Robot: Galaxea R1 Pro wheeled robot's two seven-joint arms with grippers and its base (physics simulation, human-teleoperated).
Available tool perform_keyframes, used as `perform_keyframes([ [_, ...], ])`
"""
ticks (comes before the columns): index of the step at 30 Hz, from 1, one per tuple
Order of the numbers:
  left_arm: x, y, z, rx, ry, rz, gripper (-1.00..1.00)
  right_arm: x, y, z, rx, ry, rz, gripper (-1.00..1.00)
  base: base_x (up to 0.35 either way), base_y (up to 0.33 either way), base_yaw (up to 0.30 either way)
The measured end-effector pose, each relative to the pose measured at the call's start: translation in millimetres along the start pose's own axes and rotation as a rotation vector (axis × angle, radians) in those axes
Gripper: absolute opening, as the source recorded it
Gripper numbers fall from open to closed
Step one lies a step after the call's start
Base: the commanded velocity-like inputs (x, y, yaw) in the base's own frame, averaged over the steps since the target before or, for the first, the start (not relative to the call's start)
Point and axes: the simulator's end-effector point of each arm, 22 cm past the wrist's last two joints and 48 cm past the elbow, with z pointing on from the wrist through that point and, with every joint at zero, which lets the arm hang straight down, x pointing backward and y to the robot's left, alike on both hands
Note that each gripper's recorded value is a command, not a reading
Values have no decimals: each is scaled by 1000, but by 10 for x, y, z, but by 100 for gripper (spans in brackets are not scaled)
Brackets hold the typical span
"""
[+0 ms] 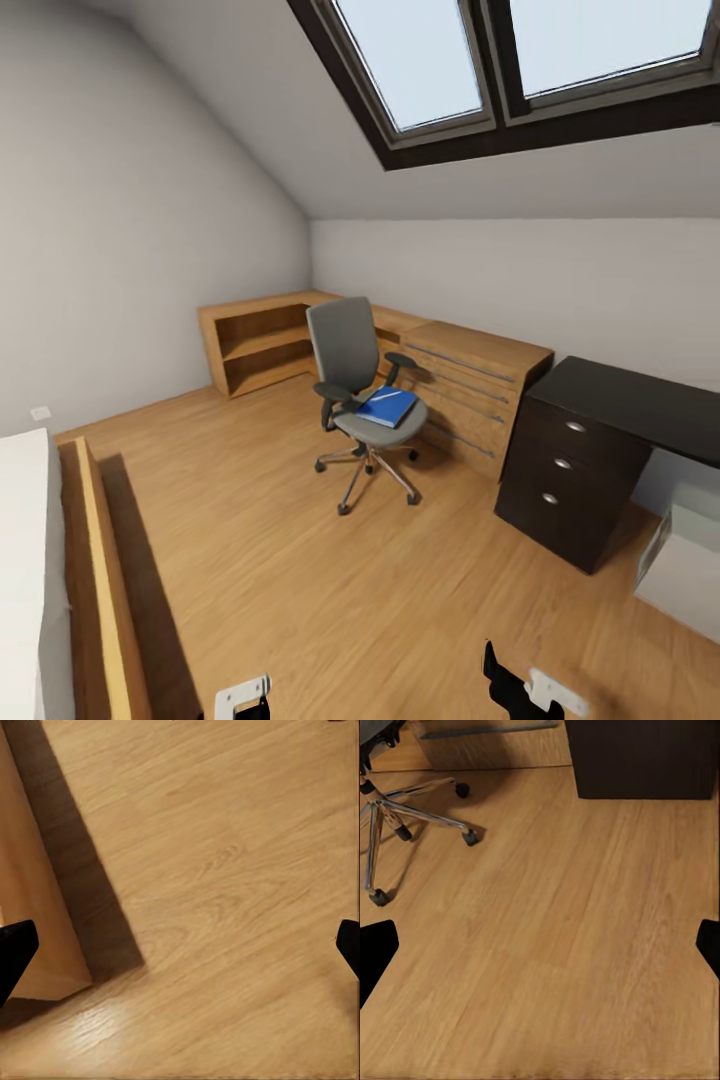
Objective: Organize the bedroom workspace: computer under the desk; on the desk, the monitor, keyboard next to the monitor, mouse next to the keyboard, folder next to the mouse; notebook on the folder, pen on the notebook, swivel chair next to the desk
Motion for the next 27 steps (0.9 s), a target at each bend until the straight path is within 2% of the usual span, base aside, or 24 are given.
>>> perform_keyframes([
  [9, -85, 27, -94, -4, 8, 3, 100, -87, 49, -70, 0, 11, -2, 100, -339, 130, -228],
  [17, -140, 45, -173, -6, 20, 2, 100, -136, 148, -134, -30, 28, -38, 100, -339, 130, -175],
  [27, -200, 62, -276, -7, 33, 7, 100, -208, 183, -212, -29, 43, -44, 100, -339, 130, -173],
])
